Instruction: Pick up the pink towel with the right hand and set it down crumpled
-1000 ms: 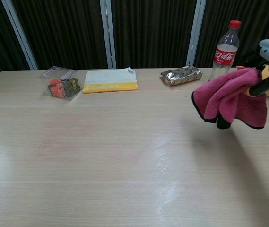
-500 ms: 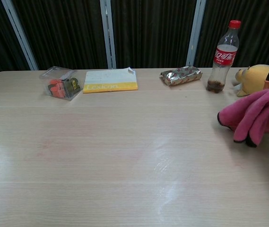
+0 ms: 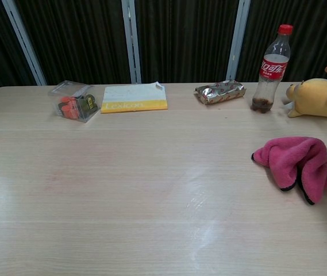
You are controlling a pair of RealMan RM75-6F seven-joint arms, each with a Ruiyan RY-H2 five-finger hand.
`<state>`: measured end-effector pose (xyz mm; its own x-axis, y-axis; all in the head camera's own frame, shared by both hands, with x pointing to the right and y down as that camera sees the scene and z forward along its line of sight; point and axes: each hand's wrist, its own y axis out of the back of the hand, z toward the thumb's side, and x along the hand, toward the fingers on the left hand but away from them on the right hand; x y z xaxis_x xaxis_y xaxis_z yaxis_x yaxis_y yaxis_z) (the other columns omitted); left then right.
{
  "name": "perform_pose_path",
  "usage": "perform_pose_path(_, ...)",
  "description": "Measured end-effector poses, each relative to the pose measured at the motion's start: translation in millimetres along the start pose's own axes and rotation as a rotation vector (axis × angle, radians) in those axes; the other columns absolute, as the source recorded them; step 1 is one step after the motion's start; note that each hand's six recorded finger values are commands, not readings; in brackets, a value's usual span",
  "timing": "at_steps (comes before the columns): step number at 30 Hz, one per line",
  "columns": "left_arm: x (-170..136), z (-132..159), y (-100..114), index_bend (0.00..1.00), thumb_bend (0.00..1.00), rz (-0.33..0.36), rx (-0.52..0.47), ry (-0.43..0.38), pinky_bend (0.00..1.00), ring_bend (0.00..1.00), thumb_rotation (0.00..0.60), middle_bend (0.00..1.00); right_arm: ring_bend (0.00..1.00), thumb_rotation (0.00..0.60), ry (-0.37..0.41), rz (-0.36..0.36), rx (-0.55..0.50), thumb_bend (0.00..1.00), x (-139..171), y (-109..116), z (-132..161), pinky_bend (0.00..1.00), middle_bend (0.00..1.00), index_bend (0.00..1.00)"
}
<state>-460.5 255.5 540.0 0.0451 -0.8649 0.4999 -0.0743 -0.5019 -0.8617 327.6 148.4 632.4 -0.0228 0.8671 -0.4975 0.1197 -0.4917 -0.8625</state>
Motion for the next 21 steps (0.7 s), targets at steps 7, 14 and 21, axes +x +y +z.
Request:
perform_pose_path(7,-0.3,1.3,2.1,0.03,0.00,0.015,-0.016,-0.014,0.00,0.00,0.600,0.00,0.00,0.600,0.033,-0.049,0.004,0.00,44.7,18.2,-19.2,0.00,0.00,0.00)
perform_pose_path(14,0.2,2.7,3.8,0.02,0.00,0.037,-0.025,-0.028,0.00,0.00,0.600,0.00,0.00,0.600,0.045,-0.101,0.006,0.00,106.6,36.0,-48.7,0.00,0.00,0.00)
perform_pose_path(21,1.7,0.3,5.6,0.02,0.00,0.059,-0.007,-0.043,0.00,0.00,0.600,0.00,0.00,0.600,0.057,-0.112,0.017,0.00,143.0,41.6,-66.3,0.00,0.00,0.00)
